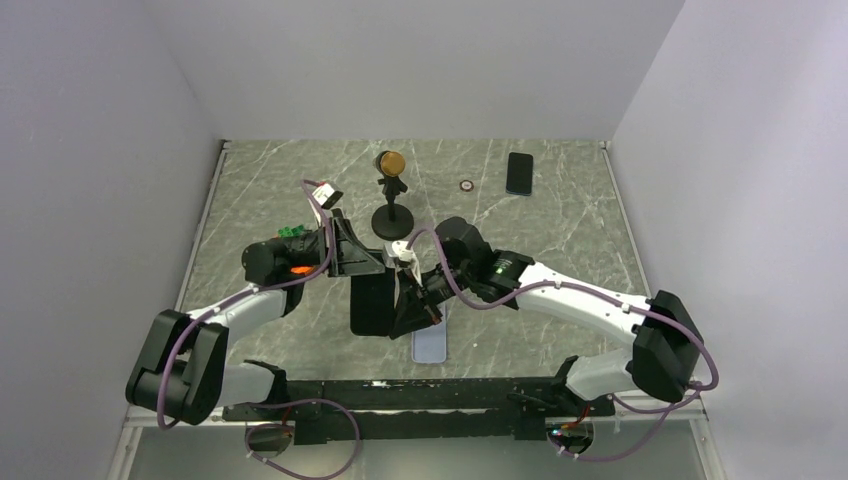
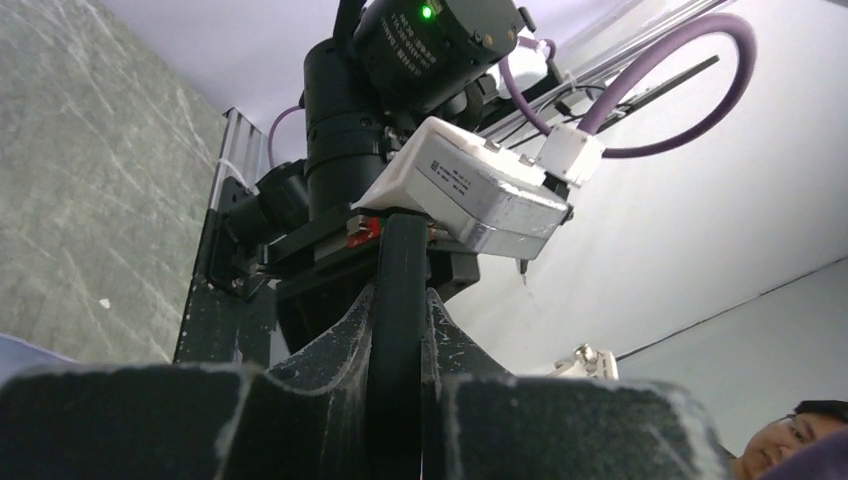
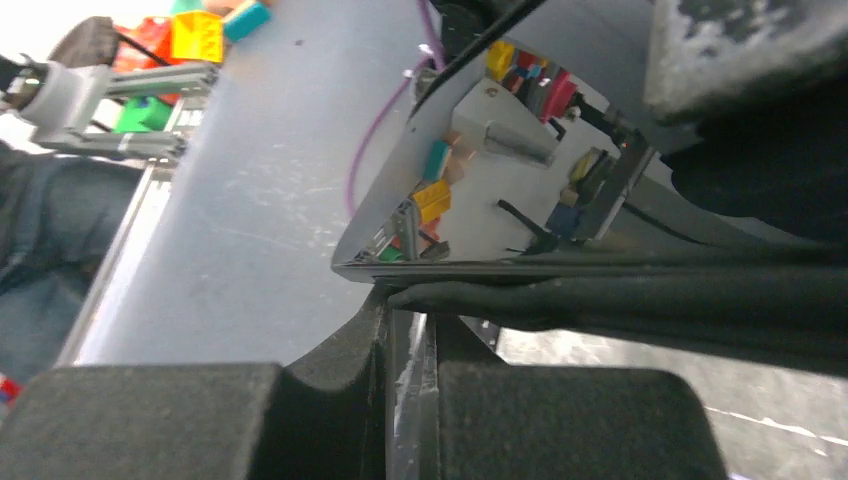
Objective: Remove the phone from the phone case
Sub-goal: Remove the phone case from the phone.
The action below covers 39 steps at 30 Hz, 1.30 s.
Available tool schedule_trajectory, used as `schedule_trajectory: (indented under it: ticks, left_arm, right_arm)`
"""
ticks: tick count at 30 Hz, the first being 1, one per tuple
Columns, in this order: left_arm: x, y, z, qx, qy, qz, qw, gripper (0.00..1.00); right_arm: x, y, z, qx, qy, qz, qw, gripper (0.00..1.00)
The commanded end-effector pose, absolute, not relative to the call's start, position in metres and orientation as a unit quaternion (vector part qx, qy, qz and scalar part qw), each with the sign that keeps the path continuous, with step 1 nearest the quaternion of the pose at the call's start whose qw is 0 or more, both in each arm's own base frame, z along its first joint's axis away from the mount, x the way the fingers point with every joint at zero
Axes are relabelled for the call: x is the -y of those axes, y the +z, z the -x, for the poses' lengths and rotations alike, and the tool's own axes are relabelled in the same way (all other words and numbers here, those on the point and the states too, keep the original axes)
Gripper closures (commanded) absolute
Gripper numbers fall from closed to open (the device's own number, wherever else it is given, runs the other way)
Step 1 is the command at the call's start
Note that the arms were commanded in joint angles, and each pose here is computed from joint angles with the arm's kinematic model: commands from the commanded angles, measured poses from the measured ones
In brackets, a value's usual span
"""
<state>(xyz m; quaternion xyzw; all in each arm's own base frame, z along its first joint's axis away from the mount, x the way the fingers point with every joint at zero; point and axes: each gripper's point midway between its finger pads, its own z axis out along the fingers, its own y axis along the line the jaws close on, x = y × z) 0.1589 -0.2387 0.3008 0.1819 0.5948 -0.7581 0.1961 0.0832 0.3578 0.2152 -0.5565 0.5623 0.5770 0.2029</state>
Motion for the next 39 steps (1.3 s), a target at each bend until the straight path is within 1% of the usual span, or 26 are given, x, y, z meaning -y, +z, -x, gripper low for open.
schedule_trajectory:
  ticks: [1,6,8,10,12,14,16,18,20,22,24,26,27,30,32,34,36,38,39]
  left_arm:
    - [0.242,0.337,-0.130,-0.548,-0.796,-0.188,0.176,1.00]
    - [0.244,0.337,-0.130,-0.547,-0.798,-0.183,0.174,1.00]
    - [0.244,0.338,-0.133,-0.544,-0.800,-0.176,0.182,1.00]
    - [0.245,0.337,-0.136,-0.547,-0.796,-0.173,0.195,1.00]
    - [0.246,0.335,-0.142,-0.552,-0.786,-0.162,0.225,1.00]
    - [0.249,0.329,-0.152,-0.573,-0.764,-0.152,0.254,1.00]
    - [0.250,0.322,-0.159,-0.594,-0.736,-0.156,0.285,1.00]
    - [0.250,0.322,-0.162,-0.606,-0.723,-0.155,0.295,1.00]
    - [0.250,0.325,-0.162,-0.605,-0.722,-0.159,0.295,1.00]
    - [0.250,0.329,-0.162,-0.598,-0.727,-0.160,0.298,1.00]
    - [0.250,0.330,-0.166,-0.597,-0.728,-0.151,0.303,1.00]
    - [0.249,0.330,-0.169,-0.598,-0.723,-0.143,0.315,1.00]
    - [0.249,0.330,-0.171,-0.600,-0.720,-0.138,0.321,1.00]
    - [0.247,0.328,-0.179,-0.606,-0.709,-0.121,0.339,1.00]
    - [0.246,0.326,-0.185,-0.613,-0.702,-0.109,0.346,1.00]
    - [0.245,0.324,-0.190,-0.615,-0.699,-0.096,0.352,1.00]
    - [0.245,0.323,-0.195,-0.617,-0.696,-0.086,0.357,1.00]
    - [0.244,0.321,-0.199,-0.623,-0.690,-0.076,0.360,1.00]
    - [0.244,0.320,-0.201,-0.624,-0.688,-0.071,0.363,1.00]
  right_arm:
    - [-0.382,0.254,-0.186,-0.551,0.428,0.538,0.474,1.00]
    - [-0.378,0.266,-0.204,-0.577,0.402,0.490,0.515,1.00]
    - [-0.370,0.267,-0.230,-0.649,0.375,0.393,0.533,1.00]
    - [-0.347,0.255,-0.256,-0.727,0.313,0.266,0.550,1.00]
    - [-0.321,0.237,-0.264,-0.780,0.280,0.148,0.540,1.00]
    - [-0.302,0.216,-0.261,-0.812,0.270,0.069,0.512,1.00]
    - [-0.293,0.200,-0.251,-0.832,0.270,0.038,0.483,1.00]
    - [-0.288,0.194,-0.245,-0.845,0.267,0.023,0.463,1.00]
    - [-0.292,0.197,-0.236,-0.842,0.289,0.041,0.453,1.00]
    - [-0.302,0.205,-0.223,-0.833,0.324,0.083,0.441,1.00]
    - [-0.303,0.209,-0.213,-0.832,0.333,0.113,0.429,1.00]
    - [-0.300,0.209,-0.203,-0.835,0.342,0.128,0.411,0.89]
    - [-0.301,0.212,-0.195,-0.832,0.363,0.140,0.395,0.83]
    - [-0.315,0.237,-0.161,-0.791,0.471,0.177,0.348,0.66]
    - [-0.323,0.263,-0.140,-0.750,0.546,0.177,0.327,0.60]
    - [-0.326,0.276,-0.125,-0.724,0.595,0.177,0.303,0.61]
    - [-0.329,0.286,-0.115,-0.703,0.630,0.171,0.282,0.71]
    - [-0.332,0.296,-0.106,-0.678,0.667,0.166,0.261,0.87]
    - [-0.333,0.297,-0.103,-0.672,0.678,0.163,0.249,0.90]
